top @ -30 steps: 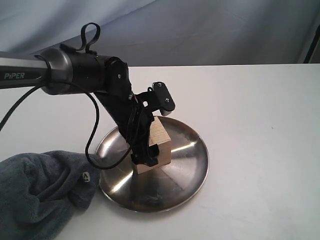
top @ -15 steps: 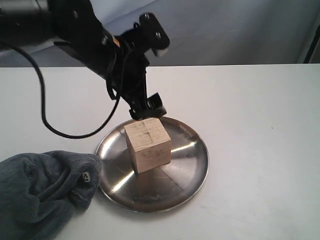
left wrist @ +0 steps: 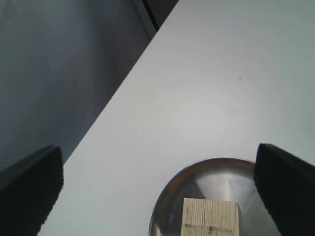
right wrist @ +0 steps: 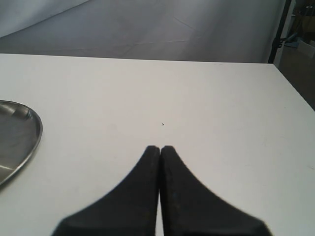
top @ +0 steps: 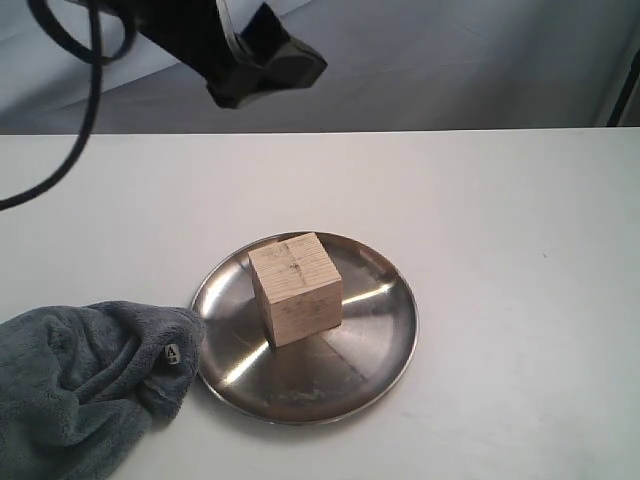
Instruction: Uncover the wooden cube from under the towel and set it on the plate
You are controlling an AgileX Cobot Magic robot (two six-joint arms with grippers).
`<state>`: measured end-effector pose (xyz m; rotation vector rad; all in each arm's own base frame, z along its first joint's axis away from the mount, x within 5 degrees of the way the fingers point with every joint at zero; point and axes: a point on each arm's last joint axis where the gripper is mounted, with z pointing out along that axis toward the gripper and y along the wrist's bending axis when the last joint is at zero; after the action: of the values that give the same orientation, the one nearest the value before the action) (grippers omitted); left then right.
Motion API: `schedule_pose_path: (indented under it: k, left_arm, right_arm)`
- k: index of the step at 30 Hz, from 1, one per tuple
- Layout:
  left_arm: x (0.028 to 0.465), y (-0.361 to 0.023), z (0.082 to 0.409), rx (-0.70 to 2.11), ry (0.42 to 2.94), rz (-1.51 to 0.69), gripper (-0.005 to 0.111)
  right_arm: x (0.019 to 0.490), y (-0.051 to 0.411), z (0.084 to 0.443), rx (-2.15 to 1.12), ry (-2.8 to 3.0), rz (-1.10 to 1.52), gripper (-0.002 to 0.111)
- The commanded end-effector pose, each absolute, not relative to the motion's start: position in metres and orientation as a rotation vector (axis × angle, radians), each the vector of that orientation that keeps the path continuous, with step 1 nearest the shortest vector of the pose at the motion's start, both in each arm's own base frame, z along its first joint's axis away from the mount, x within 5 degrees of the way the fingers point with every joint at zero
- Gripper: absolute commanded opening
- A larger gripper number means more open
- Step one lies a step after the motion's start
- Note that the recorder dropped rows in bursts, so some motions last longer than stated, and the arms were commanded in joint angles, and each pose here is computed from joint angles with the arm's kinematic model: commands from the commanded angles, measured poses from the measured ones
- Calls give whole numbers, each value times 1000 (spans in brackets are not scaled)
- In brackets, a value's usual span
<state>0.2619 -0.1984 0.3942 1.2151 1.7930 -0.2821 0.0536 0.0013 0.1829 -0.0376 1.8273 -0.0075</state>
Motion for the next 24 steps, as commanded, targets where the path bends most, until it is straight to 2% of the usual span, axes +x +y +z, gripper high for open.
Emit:
schedule_pose_path:
  k: [1,4,7,8,10,11,13,24]
  left_arm:
    - [244,-188,418,1147,1750,-322,104]
    - [234,-181,429,1127,1720,-325,99]
    - [225,-175,439,1116,1691,-324,78]
    - [220,-172,443,1112,1680,-324,64]
    - [214,-169,447,1116,1672,-326,43]
    - [210,-166,451,1116,1665,-326,25]
    - [204,-162,455,1117,1654,-327,1]
    - [168,-135,456,973,1602,-357,0]
  right_arm:
    - [54,1,183,-39,1818,-9,0]
    - [54,1,183,-39,1818,-9,0]
    - [54,1,183,-39,1818,-9,0]
    - [54,1,183,-39,1818,-9,0]
    - [54,1,183,-39,1818,-9,0]
    - [54,1,183,-39,1818,-9,0]
    - [54,1,183,-39,1818,-9,0]
    - [54,1,183,-39,1818,-9,0]
